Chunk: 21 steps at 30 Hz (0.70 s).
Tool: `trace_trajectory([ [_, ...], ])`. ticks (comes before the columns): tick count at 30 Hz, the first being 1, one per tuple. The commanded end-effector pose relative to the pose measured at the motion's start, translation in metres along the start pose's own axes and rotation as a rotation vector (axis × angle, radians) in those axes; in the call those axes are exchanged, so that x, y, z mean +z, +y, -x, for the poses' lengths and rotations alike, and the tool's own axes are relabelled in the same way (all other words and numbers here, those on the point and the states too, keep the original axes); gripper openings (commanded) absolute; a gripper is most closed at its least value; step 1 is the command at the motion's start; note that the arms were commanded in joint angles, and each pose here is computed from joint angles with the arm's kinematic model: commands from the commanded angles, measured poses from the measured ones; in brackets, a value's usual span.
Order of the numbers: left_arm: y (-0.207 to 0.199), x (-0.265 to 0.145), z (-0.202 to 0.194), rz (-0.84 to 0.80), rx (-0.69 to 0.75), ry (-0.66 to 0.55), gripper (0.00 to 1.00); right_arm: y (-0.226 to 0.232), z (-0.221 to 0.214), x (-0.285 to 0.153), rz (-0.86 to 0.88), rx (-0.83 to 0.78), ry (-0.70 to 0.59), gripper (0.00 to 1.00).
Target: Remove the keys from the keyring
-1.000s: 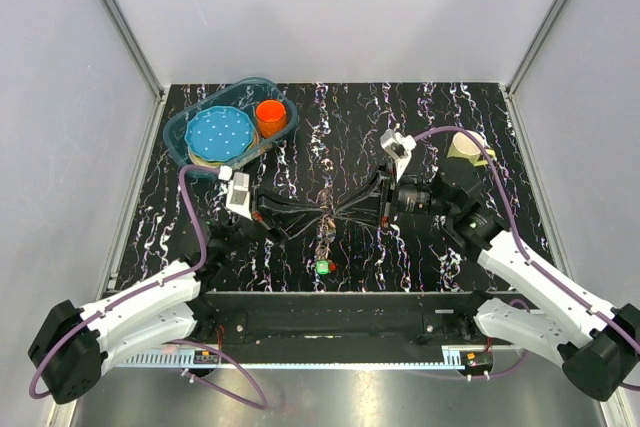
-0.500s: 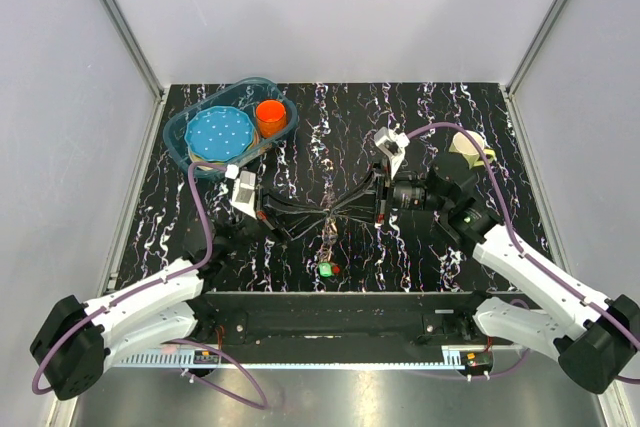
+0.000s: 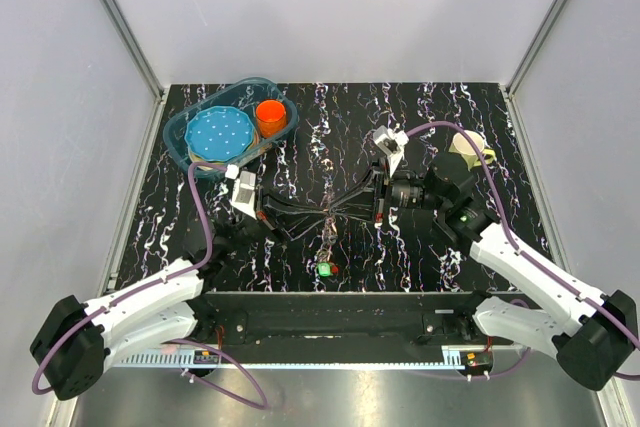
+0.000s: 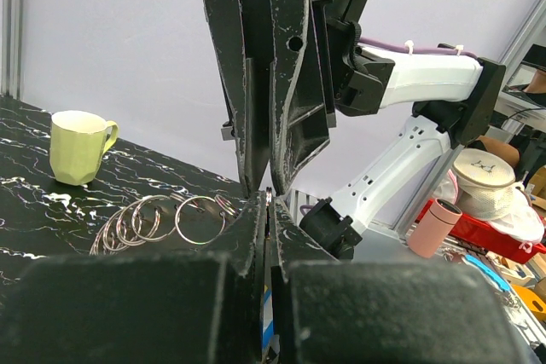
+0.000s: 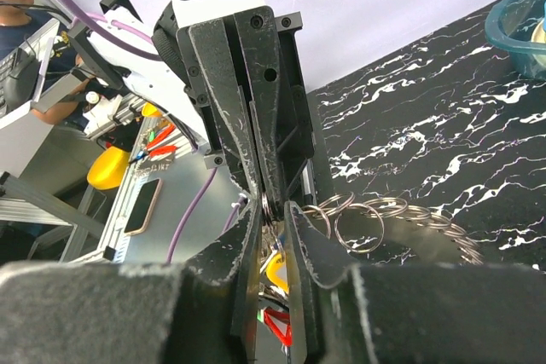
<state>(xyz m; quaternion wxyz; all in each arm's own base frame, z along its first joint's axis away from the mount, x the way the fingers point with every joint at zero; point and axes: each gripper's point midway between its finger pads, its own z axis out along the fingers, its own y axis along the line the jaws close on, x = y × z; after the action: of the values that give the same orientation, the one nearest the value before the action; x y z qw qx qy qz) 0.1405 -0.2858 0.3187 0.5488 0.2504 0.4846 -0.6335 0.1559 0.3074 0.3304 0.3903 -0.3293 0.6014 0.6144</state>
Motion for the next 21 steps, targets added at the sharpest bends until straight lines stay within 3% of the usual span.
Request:
trace_trajectory([
  [1, -0.022, 0.005, 0.038, -0.081, 0.08, -0.117, 0.0, 0.008, 0.004, 0.002, 0.044, -0.016, -0.012, 0.21],
  [7, -0.024, 0.006, 0.04, -0.081, 0.088, -0.113, 0.0, 0.005, -0.002, 0.001, 0.038, -0.012, 0.005, 0.21],
  [10, -0.023, 0.006, 0.041, -0.074, 0.096, -0.115, 0.0, 0.005, -0.005, 0.001, 0.047, -0.011, 0.009, 0.1],
  [11, -0.022, 0.006, 0.041, -0.072, 0.094, -0.115, 0.0, 0.006, -0.004, 0.001, 0.051, -0.012, 0.006, 0.0],
  [16, -0.018, 0.007, 0.035, -0.058, 0.075, -0.091, 0.0, 0.008, 0.003, -0.001, 0.035, -0.04, -0.018, 0.0],
  [17, -0.016, 0.007, 0.034, -0.05, 0.084, -0.081, 0.03, 0.004, -0.002, -0.002, 0.009, -0.021, 0.009, 0.0],
  [21, -0.005, 0.005, 0.03, 0.005, 0.135, 0.003, 0.33, 0.0, -0.004, -0.006, -0.044, -0.042, 0.095, 0.0],
])
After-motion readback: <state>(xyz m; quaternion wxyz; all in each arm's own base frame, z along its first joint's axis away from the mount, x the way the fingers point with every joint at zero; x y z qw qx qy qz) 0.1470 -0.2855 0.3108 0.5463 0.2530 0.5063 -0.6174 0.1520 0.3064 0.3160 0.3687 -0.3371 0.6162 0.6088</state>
